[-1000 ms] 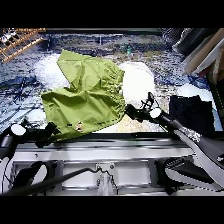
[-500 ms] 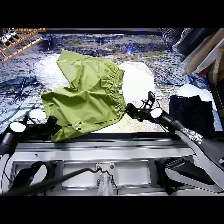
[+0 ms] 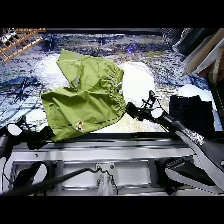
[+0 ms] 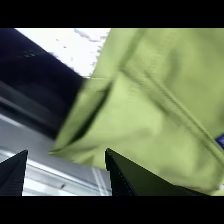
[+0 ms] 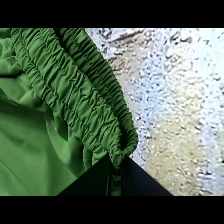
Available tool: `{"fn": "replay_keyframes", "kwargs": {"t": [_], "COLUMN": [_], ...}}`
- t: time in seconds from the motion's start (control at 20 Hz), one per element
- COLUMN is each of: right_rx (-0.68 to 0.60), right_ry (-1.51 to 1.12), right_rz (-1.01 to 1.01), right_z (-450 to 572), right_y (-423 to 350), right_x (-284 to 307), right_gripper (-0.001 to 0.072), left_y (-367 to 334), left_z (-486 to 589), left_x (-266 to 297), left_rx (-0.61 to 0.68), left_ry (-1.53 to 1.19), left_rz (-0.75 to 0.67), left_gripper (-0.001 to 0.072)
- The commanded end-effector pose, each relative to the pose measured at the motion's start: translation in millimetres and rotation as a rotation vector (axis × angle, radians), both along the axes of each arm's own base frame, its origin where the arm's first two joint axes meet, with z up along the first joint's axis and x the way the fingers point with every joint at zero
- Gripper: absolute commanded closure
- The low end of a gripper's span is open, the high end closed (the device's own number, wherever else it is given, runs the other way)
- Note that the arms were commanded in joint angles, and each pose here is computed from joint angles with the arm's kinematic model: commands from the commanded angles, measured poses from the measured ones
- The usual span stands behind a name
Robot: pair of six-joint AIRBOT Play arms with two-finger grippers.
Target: Fold the clothes and pants, and hang the long-sleeved shirts on hangers.
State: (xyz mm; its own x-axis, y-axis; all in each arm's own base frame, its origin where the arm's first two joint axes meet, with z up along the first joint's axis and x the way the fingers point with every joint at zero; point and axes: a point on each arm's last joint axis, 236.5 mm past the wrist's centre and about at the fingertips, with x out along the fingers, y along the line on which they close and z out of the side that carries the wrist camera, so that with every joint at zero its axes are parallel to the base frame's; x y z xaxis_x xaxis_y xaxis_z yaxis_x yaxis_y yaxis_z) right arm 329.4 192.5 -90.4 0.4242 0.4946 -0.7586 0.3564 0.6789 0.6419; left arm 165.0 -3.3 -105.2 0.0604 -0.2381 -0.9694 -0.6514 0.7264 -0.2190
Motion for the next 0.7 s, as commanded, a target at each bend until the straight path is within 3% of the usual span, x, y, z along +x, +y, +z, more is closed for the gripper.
{"fn": "replay_keyframes", "kwargs": {"t": [0.0,0.65], "right_rx": [-0.002,-0.006], "right_ry": [-0.005,-0.021], "right_rz": [-0.003,-0.023], "right_z": [1,2], "right_y": [-1,-3], "right_x": [1,7], "right_gripper": [0.0667,0.0667], "left_y": [6,-28], "left_z": [-2,-8], "left_x": [-9,6], "left_rx": [0.003,-0.138], "left_ry": [0.037,-0.045], "left_rz": [0.015,0.067], "left_gripper": [0.0207,0.025]}}
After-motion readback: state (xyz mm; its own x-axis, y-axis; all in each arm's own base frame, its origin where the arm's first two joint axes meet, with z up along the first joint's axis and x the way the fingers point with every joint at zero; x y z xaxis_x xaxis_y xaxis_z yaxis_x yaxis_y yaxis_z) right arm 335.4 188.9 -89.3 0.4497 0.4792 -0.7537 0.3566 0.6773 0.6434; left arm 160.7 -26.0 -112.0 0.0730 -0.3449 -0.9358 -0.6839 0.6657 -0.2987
